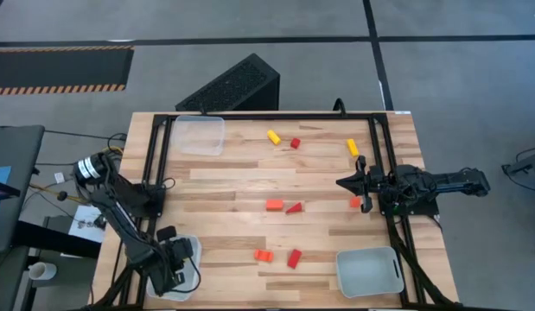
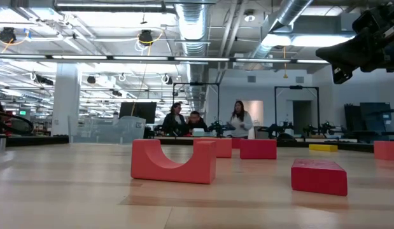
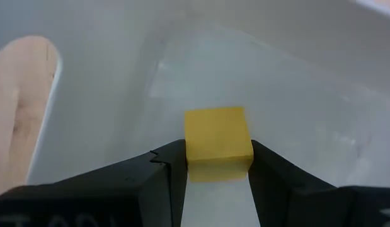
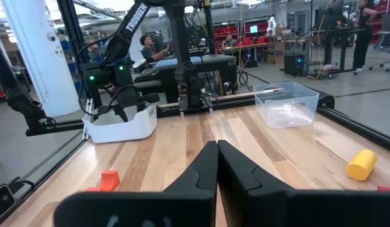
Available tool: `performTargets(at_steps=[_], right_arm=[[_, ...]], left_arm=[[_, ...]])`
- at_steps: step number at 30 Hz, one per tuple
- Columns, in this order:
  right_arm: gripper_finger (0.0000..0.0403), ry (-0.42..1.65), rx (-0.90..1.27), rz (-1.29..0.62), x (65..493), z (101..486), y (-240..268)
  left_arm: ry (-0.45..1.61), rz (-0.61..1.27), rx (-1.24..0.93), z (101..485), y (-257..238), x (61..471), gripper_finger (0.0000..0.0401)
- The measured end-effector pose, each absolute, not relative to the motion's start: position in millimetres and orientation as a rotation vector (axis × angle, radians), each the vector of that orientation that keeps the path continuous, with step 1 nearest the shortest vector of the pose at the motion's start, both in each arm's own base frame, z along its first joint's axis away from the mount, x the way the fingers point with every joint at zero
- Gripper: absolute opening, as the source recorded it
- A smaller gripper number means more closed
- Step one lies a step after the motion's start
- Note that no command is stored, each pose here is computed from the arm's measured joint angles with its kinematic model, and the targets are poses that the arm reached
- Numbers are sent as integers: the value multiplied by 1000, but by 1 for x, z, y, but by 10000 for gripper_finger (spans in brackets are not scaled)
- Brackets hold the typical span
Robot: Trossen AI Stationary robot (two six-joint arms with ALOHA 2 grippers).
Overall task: Sort & place blocks by color
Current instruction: Put the left yellow block into the white bin
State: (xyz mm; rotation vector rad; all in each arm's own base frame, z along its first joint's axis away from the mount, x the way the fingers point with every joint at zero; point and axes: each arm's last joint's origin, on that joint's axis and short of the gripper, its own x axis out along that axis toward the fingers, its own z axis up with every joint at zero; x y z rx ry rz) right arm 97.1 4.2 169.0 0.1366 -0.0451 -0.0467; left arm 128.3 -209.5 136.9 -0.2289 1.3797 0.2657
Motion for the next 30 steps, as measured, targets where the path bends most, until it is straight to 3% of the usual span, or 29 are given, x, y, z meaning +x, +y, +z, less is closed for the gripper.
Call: performTargets(at_steps=[10,15,30], right_arm=[[27,-45,137,-47,97,169,4],[28,-45,137,-47,97,169,4],[29,-45,114,-47,97,169,4]], left_arm=[[1271,228,-268,156,-199,125,108],[1302,221,-299,146,-195,121,110],[1288,198,-338,161,-207,129,190]])
